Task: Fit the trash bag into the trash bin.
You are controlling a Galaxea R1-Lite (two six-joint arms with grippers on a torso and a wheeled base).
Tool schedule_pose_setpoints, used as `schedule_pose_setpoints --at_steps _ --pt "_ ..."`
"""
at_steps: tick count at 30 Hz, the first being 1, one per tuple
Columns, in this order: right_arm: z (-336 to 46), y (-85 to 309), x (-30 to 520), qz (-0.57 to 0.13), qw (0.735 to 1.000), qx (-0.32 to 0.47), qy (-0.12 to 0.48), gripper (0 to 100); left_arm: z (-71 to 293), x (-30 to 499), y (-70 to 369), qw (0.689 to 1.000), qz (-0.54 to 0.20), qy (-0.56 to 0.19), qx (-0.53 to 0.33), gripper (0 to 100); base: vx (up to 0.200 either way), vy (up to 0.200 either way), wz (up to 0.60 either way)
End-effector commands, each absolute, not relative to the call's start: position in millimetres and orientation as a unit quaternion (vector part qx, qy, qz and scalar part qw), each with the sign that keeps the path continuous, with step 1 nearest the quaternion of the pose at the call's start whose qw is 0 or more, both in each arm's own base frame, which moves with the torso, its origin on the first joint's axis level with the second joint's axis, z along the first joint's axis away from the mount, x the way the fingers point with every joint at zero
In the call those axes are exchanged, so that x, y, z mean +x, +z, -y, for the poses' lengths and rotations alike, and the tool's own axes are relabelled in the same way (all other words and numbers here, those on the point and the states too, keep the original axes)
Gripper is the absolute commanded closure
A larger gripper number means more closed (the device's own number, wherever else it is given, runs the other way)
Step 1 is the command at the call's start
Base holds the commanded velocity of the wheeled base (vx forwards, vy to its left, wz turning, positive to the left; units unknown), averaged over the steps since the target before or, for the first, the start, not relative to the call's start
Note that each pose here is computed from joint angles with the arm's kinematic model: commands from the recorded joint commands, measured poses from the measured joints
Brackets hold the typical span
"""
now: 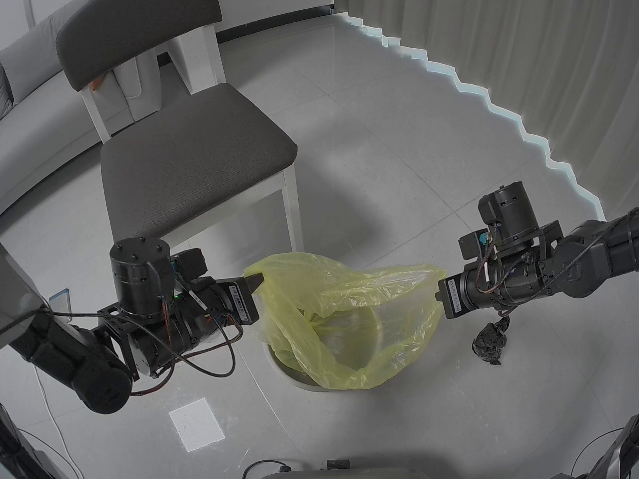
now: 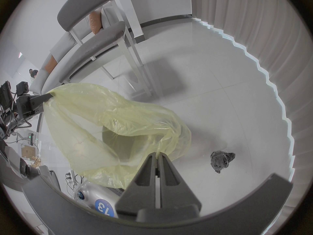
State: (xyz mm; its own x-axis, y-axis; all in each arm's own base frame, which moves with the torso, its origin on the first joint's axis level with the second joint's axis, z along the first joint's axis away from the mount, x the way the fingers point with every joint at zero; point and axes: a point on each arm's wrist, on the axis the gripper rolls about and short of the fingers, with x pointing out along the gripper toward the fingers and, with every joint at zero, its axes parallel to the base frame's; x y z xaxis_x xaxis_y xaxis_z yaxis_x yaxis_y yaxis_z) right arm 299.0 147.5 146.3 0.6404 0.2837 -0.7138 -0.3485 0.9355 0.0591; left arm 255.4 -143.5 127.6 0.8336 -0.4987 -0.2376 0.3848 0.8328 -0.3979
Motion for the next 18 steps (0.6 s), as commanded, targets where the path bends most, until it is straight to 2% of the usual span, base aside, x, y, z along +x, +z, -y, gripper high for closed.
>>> schedule_pose_setpoints --at_steps 1,8,18 --pt "-147 135 304 -0.402 0.899 -0.042 0.169 100 145 265 104 0.941 -0.193 -0.224 -0.164 100 0.000 0.000 0.00" --pt "-151 122 312 -0.395 0.902 -0.038 0.170 100 140 266 89 0.941 -0.209 -0.212 -0.160 100 0.000 0.000 0.00" --pt "-161 102 308 -0.420 0.889 -0.051 0.177 100 120 245 78 0.938 -0.248 -0.191 -0.150 100 0.000 0.000 0.00"
